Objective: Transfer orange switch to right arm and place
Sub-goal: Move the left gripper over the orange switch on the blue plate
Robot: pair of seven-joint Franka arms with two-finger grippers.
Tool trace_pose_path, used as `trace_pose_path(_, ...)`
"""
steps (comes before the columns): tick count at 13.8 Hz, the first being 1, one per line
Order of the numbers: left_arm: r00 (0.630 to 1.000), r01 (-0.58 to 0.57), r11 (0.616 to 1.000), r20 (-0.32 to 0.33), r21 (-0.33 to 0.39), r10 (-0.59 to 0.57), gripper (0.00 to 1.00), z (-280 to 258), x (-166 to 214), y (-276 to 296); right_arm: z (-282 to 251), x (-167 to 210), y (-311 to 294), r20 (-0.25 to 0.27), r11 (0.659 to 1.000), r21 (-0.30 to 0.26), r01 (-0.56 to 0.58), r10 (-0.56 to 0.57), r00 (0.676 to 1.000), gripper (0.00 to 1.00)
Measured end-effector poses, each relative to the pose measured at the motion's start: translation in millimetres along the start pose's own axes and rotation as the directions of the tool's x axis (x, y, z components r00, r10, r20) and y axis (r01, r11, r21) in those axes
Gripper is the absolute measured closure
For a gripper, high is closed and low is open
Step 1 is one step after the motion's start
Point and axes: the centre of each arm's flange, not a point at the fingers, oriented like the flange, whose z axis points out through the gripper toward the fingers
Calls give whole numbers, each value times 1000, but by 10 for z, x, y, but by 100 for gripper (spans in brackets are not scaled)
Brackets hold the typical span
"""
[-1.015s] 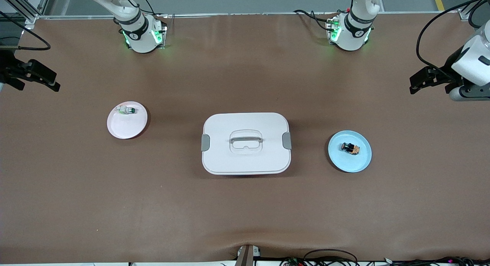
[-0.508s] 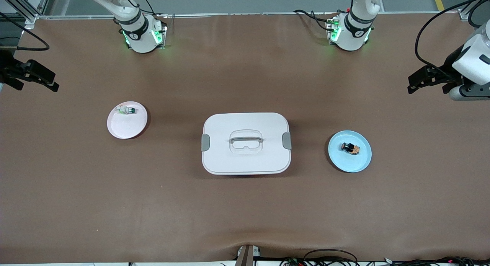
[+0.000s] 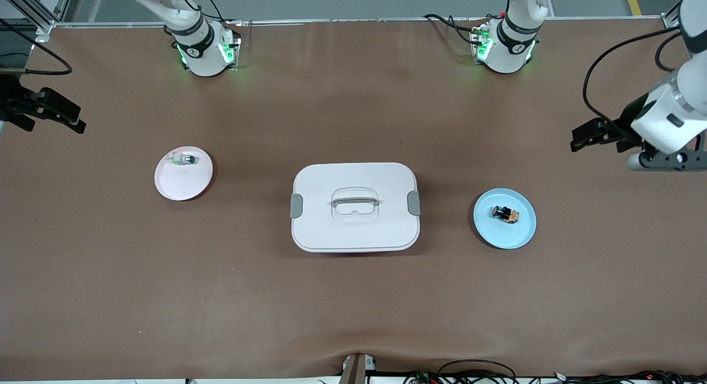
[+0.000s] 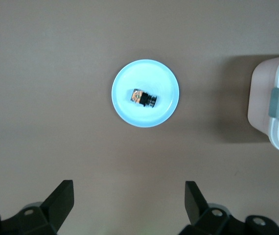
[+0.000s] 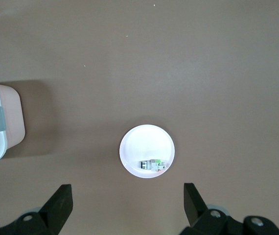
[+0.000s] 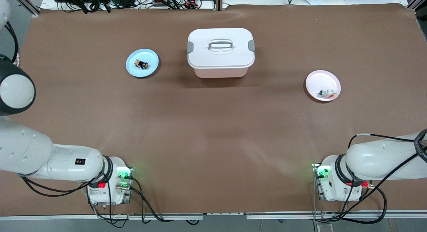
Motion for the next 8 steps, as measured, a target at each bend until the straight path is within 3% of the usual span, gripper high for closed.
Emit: trace_pose_path(8, 997, -60, 998, 42, -2, 60, 0, 860, 500, 58, -2, -3, -40, 0, 1000, 1, 7, -7, 1000, 0)
